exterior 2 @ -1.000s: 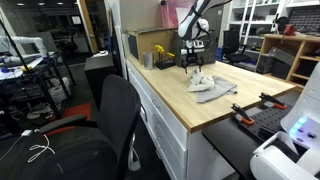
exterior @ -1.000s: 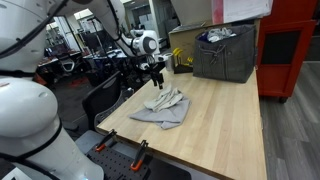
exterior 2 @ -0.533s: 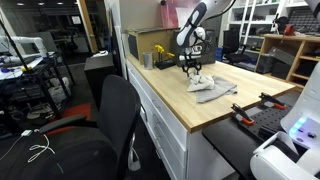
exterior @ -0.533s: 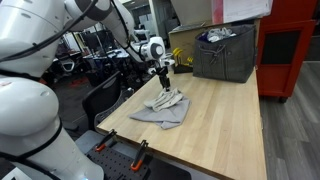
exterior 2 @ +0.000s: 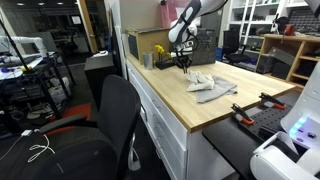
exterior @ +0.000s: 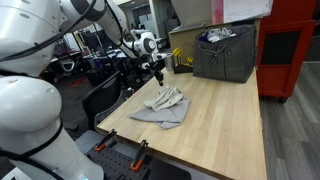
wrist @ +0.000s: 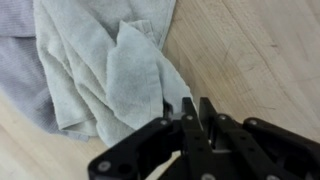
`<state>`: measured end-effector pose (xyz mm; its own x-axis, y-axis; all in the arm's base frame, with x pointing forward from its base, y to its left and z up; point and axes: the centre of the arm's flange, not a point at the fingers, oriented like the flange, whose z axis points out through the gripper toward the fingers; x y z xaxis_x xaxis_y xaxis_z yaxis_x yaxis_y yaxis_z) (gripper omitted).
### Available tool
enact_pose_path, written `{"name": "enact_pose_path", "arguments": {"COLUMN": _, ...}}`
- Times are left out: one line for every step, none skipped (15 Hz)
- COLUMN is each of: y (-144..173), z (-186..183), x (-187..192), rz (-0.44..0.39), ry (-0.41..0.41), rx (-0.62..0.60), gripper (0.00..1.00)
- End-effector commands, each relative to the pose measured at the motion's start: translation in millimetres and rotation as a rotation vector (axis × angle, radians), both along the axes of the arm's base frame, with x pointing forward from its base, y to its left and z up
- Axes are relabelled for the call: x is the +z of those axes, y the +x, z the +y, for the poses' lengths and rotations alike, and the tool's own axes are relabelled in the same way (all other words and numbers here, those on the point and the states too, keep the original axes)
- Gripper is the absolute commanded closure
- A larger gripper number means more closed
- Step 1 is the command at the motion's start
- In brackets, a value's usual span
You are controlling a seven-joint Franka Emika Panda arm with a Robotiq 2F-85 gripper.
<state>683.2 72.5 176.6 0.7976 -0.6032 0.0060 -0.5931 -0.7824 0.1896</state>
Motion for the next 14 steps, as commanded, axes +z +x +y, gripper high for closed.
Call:
{"name": "enact_pose_path", "arguments": {"y": -9, "z": 16, "x": 33, "rz": 0.036, "ry": -0.091, "rx": -0.011, "gripper": 1.0}}
{"name": "enact_pose_path", "arguments": {"y": -11, "z": 14, "x": 36, "rz": 0.054, "ry": -0.115, "rx": -0.017, "gripper": 1.0}}
{"name": "enact_pose_path", "arguments": {"y": -14, "z": 11, "x": 39, "rz": 0.082, "ry": -0.148, "rx": -0.024, "gripper": 1.0}}
{"name": "enact_pose_path", "arguments": {"y": -17, "z": 8, "x": 40, "rz": 0.108, "ry": -0.171, "rx": -0.022, "gripper": 0.74}}
{"name": "enact_pose_path", "arguments": {"y": -20, "z": 4, "x": 38, "rz": 0.139, "ry": -0.189, "rx": -0.017, "gripper": 0.73}}
{"name": "enact_pose_path", "arguments": {"y": -21, "z": 0, "x": 36, "rz": 0.165, "ry": -0.203, "rx": -0.016, "gripper": 0.68}}
{"name": "enact_pose_path", "arguments": {"y": -20, "z": -4, "x": 31, "rz": 0.189, "ry": -0.208, "rx": -0.016, "gripper": 0.59}}
{"name": "enact_pose_path", "arguments": {"y": -20, "z": -8, "x": 27, "rz": 0.21, "ry": -0.213, "rx": -0.021, "gripper": 0.52}}
{"name": "enact_pose_path", "arguments": {"y": -19, "z": -11, "x": 24, "rz": 0.226, "ry": -0.198, "rx": -0.018, "gripper": 0.45}}
{"name": "enact_pose_path", "arguments": {"y": -18, "z": -13, "x": 21, "rz": 0.237, "ry": -0.192, "rx": -0.02, "gripper": 0.37}}
{"name": "enact_pose_path", "arguments": {"y": -15, "z": -15, "x": 17, "rz": 0.243, "ry": -0.17, "rx": -0.019, "gripper": 0.3}}
{"name": "enact_pose_path", "arguments": {"y": -14, "z": -17, "x": 13, "rz": 0.248, "ry": -0.154, "rx": -0.017, "gripper": 0.22}}
{"name": "enact_pose_path", "arguments": {"y": -11, "z": -18, "x": 5, "rz": 0.258, "ry": -0.139, "rx": -0.019, "gripper": 0.15}}
{"name": "enact_pose_path", "arguments": {"y": -10, "z": -19, "x": -1, "rz": 0.267, "ry": -0.126, "rx": -0.022, "gripper": 0.08}}
